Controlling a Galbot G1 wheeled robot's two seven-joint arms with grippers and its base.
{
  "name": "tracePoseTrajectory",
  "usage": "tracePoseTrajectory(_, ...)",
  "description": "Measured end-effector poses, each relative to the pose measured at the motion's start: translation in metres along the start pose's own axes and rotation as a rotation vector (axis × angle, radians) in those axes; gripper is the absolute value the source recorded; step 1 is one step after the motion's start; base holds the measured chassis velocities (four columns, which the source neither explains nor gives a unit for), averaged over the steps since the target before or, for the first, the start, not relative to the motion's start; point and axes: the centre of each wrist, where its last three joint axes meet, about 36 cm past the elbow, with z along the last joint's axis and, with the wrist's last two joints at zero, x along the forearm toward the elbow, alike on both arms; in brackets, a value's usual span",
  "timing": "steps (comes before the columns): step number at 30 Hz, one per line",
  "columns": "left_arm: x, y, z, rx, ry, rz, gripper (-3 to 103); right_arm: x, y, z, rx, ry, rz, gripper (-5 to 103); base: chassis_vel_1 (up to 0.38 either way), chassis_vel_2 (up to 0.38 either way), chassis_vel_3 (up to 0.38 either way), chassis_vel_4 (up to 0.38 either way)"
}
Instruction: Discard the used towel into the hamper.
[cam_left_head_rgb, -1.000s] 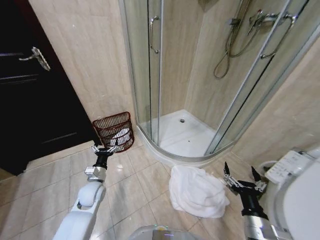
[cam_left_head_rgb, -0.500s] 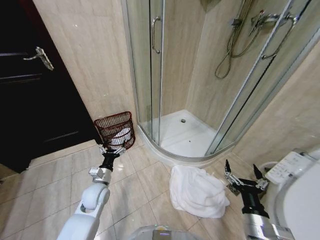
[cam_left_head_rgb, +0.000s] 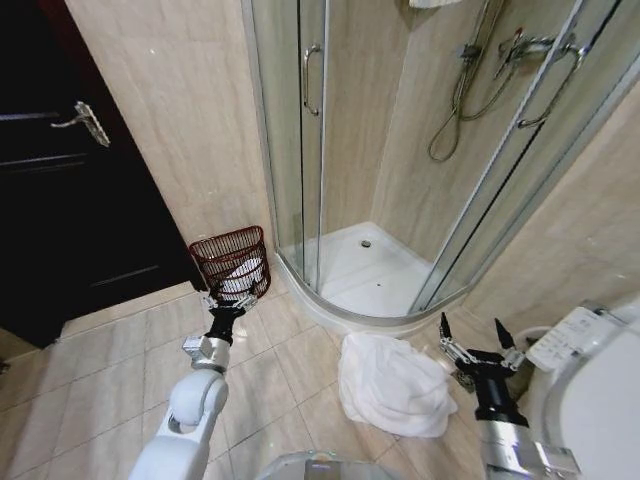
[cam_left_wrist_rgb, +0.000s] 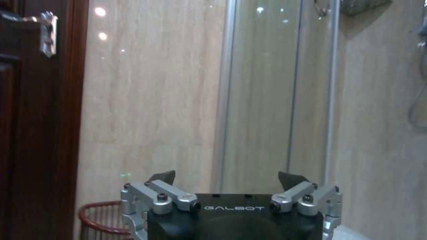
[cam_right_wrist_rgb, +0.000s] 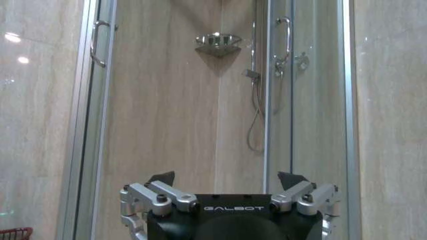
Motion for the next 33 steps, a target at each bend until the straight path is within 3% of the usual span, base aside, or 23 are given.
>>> tracePoseTrajectory(6, -0.006, -0.001, -0.004, -0.044, -0.016, -0.032, 100, -0.01, 0.003, -0.001, -0.01, -0.009, -0.027, 100, 0.0, 0.0, 0.0, 0.0)
tracePoseTrajectory(14, -0.011, 0.014, -0.019, -0.07, -0.044, -0.044, 100, -0.018, 0.007, -0.005, -0.018, -0.018, -0.034, 100, 0.0, 0.0, 0.0, 0.0)
tracePoseTrajectory(27, -0.006, 0.035, -0.039, -0.05, -0.052, 0.088, 100, -0.019, 0.008, -0.012, -0.028, -0.029, -0.031, 100, 0.0, 0.0, 0.0, 0.0)
tracePoseTrajectory(33, -0.005, 0.04, -0.04, -0.05, -0.055, 0.093, 100, -0.019, 0.007, -0.013, -0.033, -0.031, -0.031, 100, 0.0, 0.0, 0.0, 0.0)
